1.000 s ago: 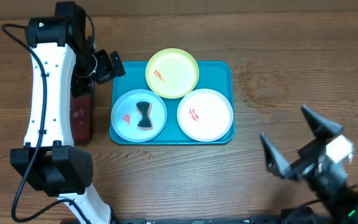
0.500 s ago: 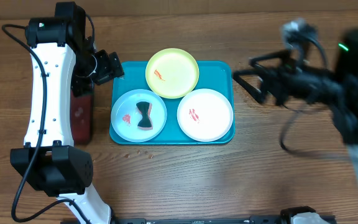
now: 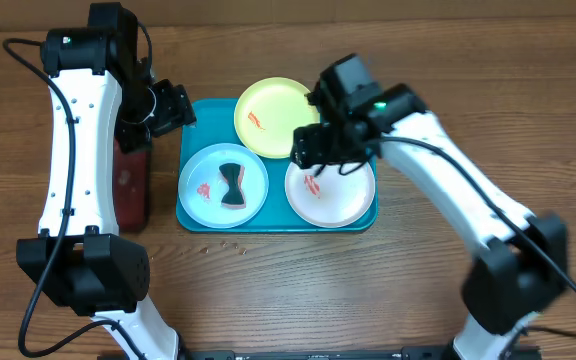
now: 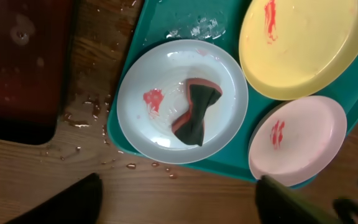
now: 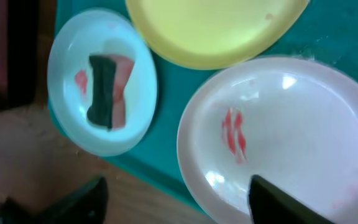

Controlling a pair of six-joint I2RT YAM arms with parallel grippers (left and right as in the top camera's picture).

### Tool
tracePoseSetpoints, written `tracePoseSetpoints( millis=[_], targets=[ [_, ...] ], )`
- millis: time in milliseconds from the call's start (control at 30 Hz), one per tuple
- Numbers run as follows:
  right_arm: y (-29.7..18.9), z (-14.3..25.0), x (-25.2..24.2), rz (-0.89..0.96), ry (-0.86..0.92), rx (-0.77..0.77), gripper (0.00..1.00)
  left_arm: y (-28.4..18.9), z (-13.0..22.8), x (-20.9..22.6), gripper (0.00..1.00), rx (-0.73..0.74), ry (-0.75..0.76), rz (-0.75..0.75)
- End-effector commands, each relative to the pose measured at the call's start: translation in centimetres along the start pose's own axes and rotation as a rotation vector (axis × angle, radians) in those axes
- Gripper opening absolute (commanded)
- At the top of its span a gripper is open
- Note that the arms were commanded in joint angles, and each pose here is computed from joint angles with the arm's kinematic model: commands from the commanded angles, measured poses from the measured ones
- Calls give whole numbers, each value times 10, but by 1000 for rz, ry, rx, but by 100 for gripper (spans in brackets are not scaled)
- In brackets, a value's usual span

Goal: Clean dirty plates on tray and stack at the side
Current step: 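Reach the right gripper to the light blue plate rim and grip it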

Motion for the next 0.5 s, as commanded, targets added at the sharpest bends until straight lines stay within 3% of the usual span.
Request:
tracePoseSetpoints(
  millis=[0,100,200,467],
  targets=[
    [7,-10,19,-18,-18,-65,65,3,0,-2,74,10,14,0],
    [28,-10,31,-34,-54,-65,55,3,1,-2,74,17,15,-2],
    [51,-4,37,-10,-75,-54,41,3,3,-2,65,24,35,-2],
    [105,8,39,103,-101,-58,40,3,6,-1,63,41,39,-5]
  ],
)
Point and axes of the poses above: each gripper's point midway between its finger pads, its own y axis out along the fingers, its own x axis along the line the jaws close on, z = x × y, the point moved 6 cm from there along -y, back along the fingers, and after that the axes turned 10 degrees about y, right-handed, at the moved point
